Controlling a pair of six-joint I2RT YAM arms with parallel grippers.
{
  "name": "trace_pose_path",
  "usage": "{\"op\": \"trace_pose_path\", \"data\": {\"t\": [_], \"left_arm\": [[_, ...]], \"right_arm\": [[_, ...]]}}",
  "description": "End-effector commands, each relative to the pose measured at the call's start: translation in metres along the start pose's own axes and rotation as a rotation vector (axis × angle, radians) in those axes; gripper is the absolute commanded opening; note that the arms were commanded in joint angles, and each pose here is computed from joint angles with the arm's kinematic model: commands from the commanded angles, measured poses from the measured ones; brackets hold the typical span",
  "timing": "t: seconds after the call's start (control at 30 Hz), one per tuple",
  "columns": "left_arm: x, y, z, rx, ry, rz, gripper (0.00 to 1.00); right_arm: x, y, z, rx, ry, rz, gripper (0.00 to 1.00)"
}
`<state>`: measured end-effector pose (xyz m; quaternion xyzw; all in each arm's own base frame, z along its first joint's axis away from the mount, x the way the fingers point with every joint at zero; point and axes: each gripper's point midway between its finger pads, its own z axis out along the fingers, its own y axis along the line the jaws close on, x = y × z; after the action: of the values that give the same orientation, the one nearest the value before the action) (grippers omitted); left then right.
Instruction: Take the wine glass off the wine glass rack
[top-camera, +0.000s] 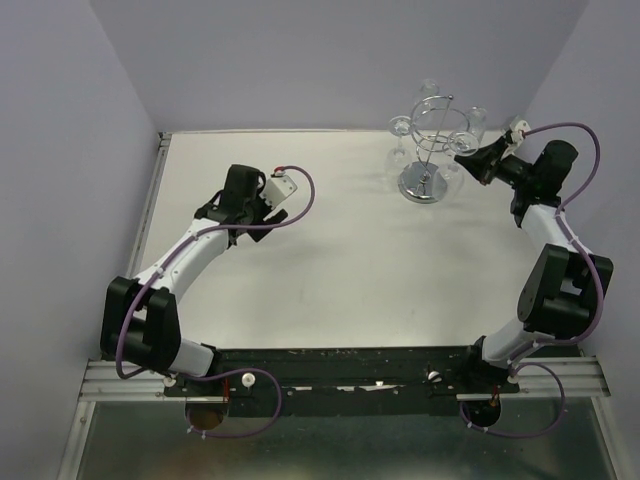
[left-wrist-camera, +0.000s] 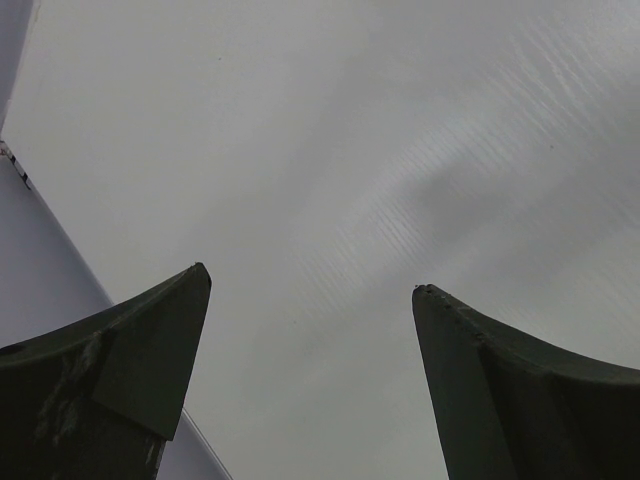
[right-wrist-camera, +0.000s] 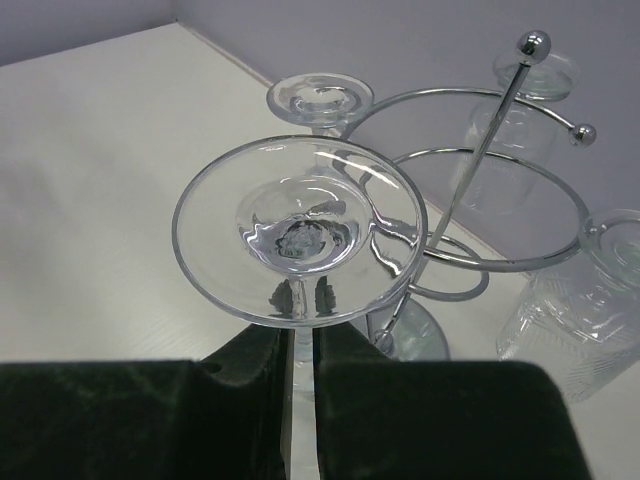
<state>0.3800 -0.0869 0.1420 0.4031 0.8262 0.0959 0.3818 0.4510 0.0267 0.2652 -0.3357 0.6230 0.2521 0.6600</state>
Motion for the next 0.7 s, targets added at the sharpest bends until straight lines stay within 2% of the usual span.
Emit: {"op": "trace_pose_path", "data": {"t": [0.0,0.23,0.43,0.53,0.67], "left_arm": [[-0.015,-0.002,-0.011,0.005,-0.076,-0.022,0.99],[-0.02,-0.007,-0.017,0.026,-0.118,-0.037,0.99],[-0.055,-0.003,-0.04,-0.001,-0.281,0.012,0.99],[-0.07,-0.006,-0.06,0.041,-0.344,0.084,0.99],[-0.093,-0.007,-0.092,0.036,-0.471,0.154,0.98]], "right_arm": [[-0.011,0.007,-0.004,0.013,0.0,-0.039,0.01],[-0.018,0.017,-0.011,0.027,0.025,-0.037,0.01],[-0.033,0.041,-0.024,0.061,0.036,-0.014,0.01],[-0.04,0.058,-0.026,0.065,0.029,0.005,0.01],[-0.048,0.087,-0.013,0.046,0.023,0.017,0.01]]}}
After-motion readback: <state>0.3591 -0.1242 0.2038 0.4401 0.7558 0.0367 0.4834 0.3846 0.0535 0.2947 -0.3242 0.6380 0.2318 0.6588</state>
